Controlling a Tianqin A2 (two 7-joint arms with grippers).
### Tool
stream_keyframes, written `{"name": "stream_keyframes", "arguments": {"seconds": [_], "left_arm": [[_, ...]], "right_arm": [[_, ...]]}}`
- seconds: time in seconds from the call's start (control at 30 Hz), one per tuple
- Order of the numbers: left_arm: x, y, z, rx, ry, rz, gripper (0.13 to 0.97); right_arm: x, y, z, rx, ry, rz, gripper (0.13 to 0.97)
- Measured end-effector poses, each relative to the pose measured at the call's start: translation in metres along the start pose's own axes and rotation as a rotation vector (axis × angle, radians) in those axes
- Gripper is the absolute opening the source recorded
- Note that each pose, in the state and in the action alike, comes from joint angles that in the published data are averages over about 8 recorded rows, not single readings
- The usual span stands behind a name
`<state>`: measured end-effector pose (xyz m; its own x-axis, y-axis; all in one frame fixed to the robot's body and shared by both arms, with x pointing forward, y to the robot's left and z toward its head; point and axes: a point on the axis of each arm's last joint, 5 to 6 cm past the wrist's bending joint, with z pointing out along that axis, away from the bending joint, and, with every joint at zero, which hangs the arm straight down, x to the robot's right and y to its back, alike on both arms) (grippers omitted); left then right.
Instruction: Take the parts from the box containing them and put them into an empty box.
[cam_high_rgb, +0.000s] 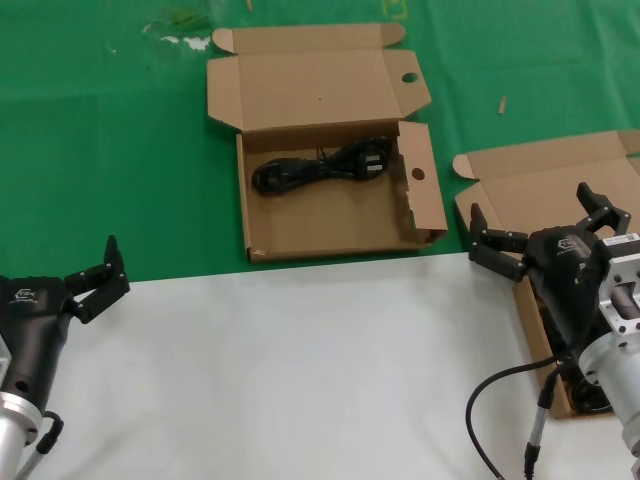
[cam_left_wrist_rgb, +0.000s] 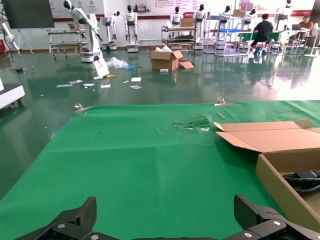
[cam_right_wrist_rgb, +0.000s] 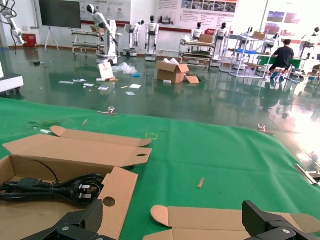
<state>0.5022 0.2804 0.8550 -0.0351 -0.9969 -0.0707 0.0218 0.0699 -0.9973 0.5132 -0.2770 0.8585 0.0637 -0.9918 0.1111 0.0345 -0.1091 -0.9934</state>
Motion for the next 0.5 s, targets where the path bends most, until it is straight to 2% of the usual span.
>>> {"name": "stream_keyframes", "arguments": {"seconds": [0.5], "left_arm": [[0.0, 0.0, 0.0, 0.0, 0.0, 0.0, 0.966]], "right_arm": [[0.0, 0.0, 0.0, 0.0, 0.0, 0.0, 0.966]]}}
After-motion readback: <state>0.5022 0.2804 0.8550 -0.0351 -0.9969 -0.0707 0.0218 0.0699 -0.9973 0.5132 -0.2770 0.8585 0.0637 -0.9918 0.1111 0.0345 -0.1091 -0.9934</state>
